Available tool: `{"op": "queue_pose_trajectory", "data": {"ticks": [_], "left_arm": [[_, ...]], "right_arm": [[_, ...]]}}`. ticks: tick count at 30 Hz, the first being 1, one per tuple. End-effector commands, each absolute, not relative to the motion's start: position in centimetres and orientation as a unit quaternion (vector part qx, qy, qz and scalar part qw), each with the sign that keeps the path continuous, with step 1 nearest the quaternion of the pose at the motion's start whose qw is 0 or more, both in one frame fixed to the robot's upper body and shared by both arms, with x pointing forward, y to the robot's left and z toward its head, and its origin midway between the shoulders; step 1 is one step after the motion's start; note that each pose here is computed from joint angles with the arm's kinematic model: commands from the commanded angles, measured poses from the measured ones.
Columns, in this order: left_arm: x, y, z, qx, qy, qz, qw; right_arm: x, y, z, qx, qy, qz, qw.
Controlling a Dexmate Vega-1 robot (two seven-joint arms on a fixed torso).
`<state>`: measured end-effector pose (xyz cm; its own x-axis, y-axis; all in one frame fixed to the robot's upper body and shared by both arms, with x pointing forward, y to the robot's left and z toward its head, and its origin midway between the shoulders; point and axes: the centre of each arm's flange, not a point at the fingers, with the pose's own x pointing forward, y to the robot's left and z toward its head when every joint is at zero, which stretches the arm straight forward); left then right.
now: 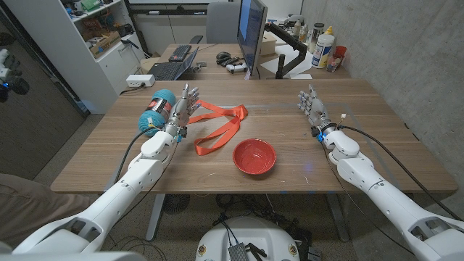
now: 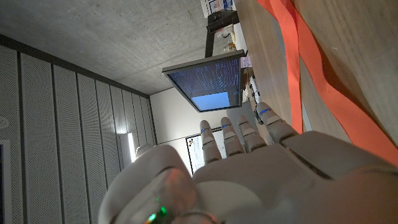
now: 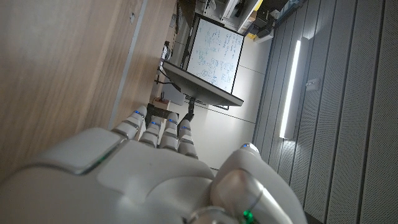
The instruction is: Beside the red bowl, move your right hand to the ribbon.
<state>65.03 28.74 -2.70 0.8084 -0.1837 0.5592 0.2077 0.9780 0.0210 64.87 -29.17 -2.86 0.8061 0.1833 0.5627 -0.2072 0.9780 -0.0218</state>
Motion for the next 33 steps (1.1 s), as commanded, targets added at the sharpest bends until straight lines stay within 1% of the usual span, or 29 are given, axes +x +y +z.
{"op": "queue_pose_trajectory", "data": {"ticks": [1,20,33], "left_arm": [[64.9,28.8,-2.6,-0.014,-0.294,-0.105,0.95],[64.5,28.4,-2.5,-0.007,-0.298,-0.112,0.948],[64.6,28.3,-2.7,-0.008,-0.296,-0.116,0.948]], "right_arm": [[64.3,-29.4,-2.9,0.019,-0.292,0.098,0.951],[64.3,-29.6,-2.5,0.013,-0.297,0.093,0.95],[63.6,-28.7,-1.3,-0.063,-0.28,0.106,0.952]]}}
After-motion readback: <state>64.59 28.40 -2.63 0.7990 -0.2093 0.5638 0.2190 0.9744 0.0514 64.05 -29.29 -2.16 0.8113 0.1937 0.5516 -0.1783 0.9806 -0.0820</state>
